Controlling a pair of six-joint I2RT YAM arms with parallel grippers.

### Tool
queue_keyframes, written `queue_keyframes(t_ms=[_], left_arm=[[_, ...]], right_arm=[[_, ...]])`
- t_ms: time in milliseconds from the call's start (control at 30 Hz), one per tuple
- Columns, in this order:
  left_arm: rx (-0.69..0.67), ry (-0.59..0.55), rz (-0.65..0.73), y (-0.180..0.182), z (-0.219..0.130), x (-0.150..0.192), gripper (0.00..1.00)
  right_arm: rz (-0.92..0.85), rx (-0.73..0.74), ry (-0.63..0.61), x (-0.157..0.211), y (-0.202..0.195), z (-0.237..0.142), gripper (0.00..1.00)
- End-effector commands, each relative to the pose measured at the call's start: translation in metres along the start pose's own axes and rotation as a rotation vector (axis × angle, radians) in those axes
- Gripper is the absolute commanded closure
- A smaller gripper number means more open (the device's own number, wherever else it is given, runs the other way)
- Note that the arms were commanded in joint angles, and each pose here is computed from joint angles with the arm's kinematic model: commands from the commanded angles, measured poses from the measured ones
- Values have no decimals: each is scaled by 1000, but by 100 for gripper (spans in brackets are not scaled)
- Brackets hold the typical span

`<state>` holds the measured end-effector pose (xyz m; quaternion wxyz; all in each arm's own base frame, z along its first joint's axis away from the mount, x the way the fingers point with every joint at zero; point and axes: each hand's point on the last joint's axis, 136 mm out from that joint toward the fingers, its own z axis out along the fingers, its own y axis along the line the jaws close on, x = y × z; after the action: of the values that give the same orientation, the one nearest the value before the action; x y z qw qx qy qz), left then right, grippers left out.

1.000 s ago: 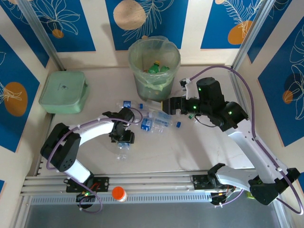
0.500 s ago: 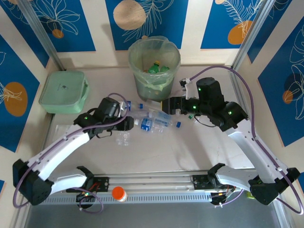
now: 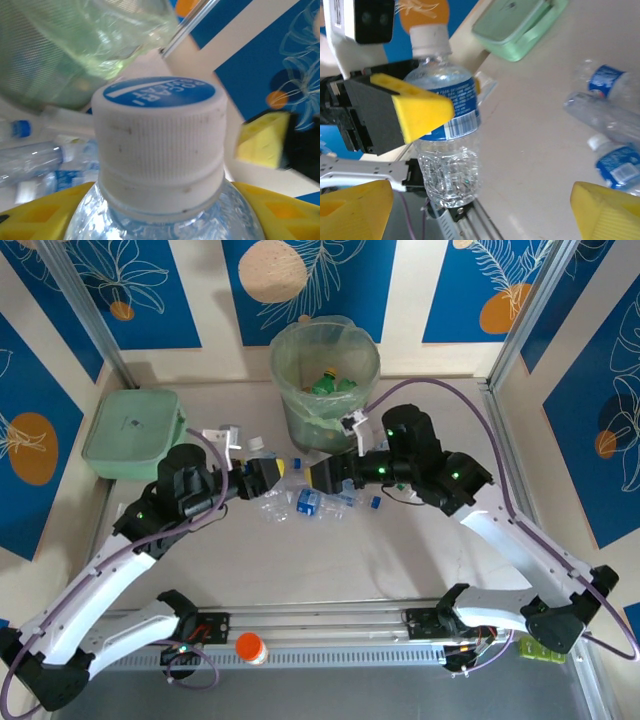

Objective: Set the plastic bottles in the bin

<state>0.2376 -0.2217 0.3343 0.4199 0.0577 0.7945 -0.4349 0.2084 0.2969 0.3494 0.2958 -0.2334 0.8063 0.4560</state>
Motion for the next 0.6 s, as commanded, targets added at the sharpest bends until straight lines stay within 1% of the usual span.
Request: queue_keyframes(t_ms=[0, 100, 167, 267, 433, 500, 567], left_arm=[[177, -55, -50, -31, -4, -15, 55], [219, -78, -59, -39, -6, -20, 55], [238, -105, -60, -41, -10, -23, 55], [281, -132, -84, -47, -11, -27, 54], [351, -156, -123, -57, -13, -34, 55], [370, -167, -120, -61, -16, -36, 55], [382, -172, -115, -64, -18, -37, 55]], right_arm=[[-42, -138, -35, -13, 32, -7, 6], [-45, -226, -31, -10, 43, -11, 4], [-61, -318, -20, -4, 57, -16, 0], [-72, -421, 12, 8, 73, -17, 1], [-68, -411, 42, 11, 76, -5, 1], [-57, -396, 46, 8, 74, 0, 1], [-55, -416, 49, 7, 77, 3, 1]])
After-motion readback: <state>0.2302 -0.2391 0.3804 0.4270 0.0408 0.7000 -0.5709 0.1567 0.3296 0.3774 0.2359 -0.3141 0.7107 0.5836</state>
